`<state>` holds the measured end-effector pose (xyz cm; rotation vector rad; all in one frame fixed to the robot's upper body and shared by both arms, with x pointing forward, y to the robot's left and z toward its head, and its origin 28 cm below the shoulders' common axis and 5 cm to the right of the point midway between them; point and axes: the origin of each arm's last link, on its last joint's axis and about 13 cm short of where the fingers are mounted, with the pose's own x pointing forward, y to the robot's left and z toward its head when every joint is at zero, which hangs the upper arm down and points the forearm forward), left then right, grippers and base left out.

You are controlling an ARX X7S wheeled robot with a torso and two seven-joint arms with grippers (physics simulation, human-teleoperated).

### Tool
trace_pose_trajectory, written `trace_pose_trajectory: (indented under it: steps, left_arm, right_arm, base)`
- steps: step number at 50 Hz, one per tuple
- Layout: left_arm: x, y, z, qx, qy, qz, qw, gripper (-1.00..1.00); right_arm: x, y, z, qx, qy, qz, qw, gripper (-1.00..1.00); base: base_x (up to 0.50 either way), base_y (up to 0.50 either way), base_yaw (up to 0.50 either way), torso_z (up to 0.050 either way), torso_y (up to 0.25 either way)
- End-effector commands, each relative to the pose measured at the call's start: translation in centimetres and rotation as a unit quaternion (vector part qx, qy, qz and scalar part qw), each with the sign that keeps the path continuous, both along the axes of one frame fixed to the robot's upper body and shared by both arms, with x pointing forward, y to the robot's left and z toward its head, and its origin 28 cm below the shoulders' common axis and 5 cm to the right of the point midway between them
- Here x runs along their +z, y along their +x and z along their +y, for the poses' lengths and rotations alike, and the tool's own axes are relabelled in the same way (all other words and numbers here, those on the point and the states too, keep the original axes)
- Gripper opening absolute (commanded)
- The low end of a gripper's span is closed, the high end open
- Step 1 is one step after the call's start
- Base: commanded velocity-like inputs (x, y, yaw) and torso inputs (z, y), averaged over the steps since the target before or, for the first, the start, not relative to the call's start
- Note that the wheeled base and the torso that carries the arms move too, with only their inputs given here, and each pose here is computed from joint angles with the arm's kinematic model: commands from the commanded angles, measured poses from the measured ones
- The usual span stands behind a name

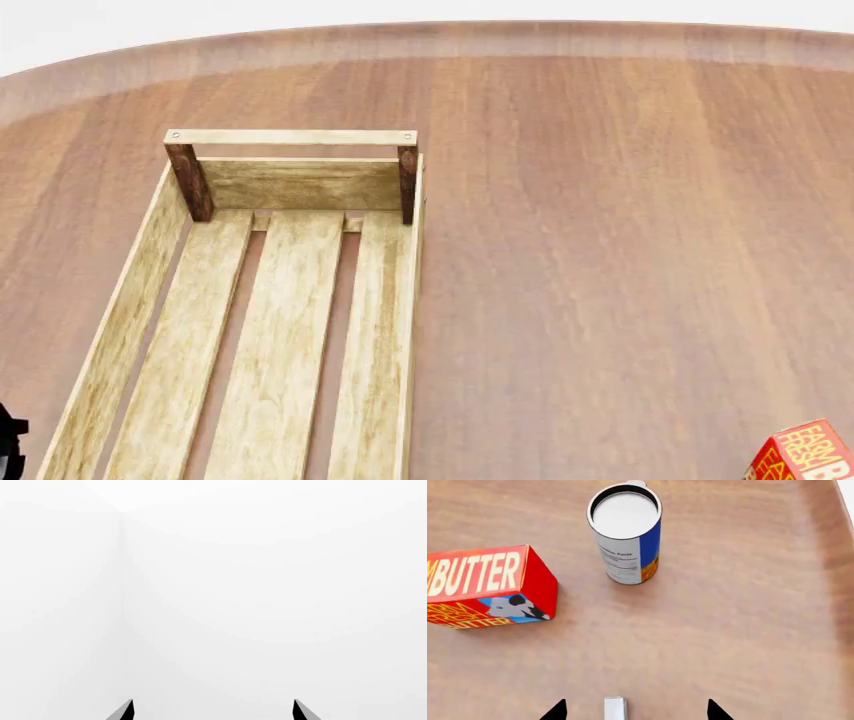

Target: Pick up the cream cheese and put it in the tray.

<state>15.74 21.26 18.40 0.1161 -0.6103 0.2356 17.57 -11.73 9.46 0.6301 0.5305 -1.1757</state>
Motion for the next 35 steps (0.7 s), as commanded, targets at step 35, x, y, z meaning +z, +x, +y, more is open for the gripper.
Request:
trace_pose_trajectory:
  steps: [35]
  left_arm:
    - [0.0,0.1,0.3,0.007,-0.012,0.005,1.000,1.00]
  right_arm:
    - [-3.5,1.7,0.7,0.053,0.032,0.027,0.998,1.00]
  base:
    - [0.00,0.00,0.00,0.000,0.000]
